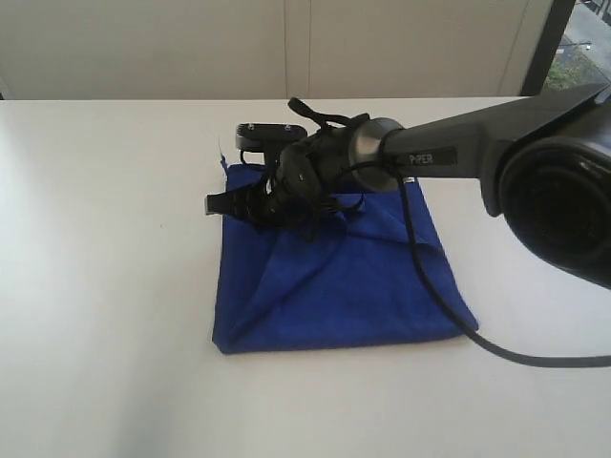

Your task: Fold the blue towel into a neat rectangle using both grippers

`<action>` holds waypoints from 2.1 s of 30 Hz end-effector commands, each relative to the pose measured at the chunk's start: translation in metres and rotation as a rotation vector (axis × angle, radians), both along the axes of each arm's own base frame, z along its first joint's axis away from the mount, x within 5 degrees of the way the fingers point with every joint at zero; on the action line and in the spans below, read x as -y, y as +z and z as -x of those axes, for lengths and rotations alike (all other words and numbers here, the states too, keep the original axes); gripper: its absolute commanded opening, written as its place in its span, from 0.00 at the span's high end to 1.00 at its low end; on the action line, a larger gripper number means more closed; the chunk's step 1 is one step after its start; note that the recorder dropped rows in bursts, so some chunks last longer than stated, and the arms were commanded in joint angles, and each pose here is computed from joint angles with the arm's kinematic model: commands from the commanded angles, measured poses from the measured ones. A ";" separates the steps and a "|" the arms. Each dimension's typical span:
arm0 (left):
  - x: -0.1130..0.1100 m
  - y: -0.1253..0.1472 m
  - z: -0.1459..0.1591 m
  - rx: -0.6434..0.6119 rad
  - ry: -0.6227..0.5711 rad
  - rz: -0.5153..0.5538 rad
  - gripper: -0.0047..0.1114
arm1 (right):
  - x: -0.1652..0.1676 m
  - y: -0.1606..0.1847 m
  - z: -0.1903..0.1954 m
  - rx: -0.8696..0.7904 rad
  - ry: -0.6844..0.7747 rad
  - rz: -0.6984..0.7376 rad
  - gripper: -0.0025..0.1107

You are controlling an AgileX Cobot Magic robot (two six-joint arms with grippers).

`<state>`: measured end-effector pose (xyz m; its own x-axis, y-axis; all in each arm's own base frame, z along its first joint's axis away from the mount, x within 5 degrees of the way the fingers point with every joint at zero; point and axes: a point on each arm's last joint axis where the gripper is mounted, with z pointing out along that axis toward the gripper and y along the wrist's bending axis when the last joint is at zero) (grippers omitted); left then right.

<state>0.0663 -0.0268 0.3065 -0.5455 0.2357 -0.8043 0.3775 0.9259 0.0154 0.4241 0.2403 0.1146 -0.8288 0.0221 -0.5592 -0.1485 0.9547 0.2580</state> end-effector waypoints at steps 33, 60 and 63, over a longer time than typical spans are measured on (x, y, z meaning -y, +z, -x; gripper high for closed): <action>0.000 -0.002 0.002 -0.012 0.001 0.008 0.96 | 0.149 0.058 0.110 -0.391 0.148 0.409 0.98; 0.000 -0.002 0.002 -0.012 0.001 0.008 0.96 | 0.168 0.052 0.132 -0.456 0.117 0.548 0.98; 0.000 -0.002 0.002 -0.012 0.001 0.008 0.96 | 0.171 0.092 0.138 -0.331 0.088 0.514 0.98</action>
<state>0.0660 -0.0267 0.3066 -0.5442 0.2356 -0.8052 0.3775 0.9259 0.0159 0.2887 0.0742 0.1867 -0.9539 -0.2700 -0.1309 -0.2448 0.9525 -0.1810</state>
